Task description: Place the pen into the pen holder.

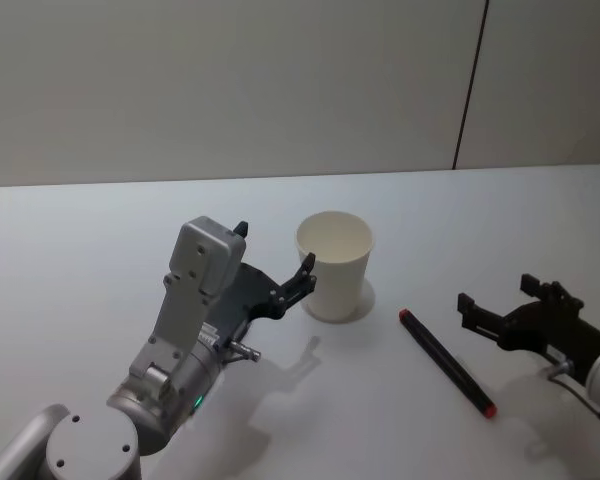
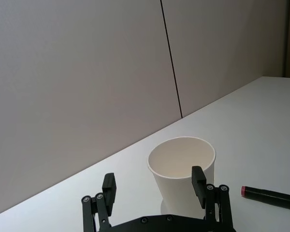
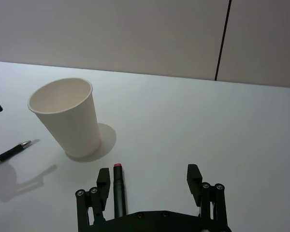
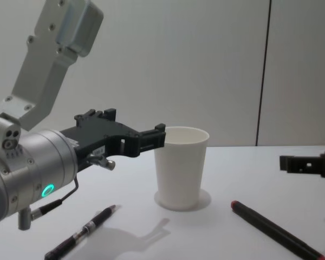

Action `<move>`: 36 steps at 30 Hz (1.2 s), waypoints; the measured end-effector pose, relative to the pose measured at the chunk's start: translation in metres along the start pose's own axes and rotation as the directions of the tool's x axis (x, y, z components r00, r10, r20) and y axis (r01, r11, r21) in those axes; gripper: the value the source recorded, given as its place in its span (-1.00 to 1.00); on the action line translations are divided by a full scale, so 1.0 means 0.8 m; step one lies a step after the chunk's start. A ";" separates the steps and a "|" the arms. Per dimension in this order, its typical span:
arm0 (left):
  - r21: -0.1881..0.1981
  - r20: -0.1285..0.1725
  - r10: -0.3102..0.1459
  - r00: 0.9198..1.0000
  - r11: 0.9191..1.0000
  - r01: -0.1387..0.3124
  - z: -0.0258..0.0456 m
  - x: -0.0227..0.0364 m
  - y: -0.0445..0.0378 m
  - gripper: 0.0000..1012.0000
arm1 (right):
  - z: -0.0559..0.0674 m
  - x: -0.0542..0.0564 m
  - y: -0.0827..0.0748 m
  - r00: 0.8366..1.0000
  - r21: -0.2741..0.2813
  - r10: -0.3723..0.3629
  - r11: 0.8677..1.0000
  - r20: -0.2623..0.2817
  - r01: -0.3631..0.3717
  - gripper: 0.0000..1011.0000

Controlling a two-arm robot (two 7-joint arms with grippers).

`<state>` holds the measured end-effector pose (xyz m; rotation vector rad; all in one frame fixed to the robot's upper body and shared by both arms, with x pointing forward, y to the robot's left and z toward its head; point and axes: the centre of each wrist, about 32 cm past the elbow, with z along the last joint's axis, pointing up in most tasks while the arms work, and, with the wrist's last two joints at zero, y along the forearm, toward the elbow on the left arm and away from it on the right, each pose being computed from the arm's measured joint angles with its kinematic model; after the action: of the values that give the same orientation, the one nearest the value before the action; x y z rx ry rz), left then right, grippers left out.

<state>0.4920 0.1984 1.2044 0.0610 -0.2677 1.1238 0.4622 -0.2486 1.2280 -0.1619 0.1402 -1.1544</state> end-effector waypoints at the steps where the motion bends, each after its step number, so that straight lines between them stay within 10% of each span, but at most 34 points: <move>1: 0.000 0.000 0.000 1.000 1.000 0.000 0.0000 0.0000 0.000 0.98 | 0.000 -0.001 0.001 1.000 -0.005 -0.002 1.000 -0.003 0.002 0.98; 36: 0.000 0.000 0.000 1.000 1.000 0.000 0.0000 0.0000 0.000 0.98 | -0.003 -0.030 0.042 0.998 -0.234 0.024 0.972 -0.065 -0.039 0.98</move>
<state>0.4920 0.1984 1.2044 0.0611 -0.2676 1.1237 0.4828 -0.2137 1.2199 -0.3326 0.3336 -1.1094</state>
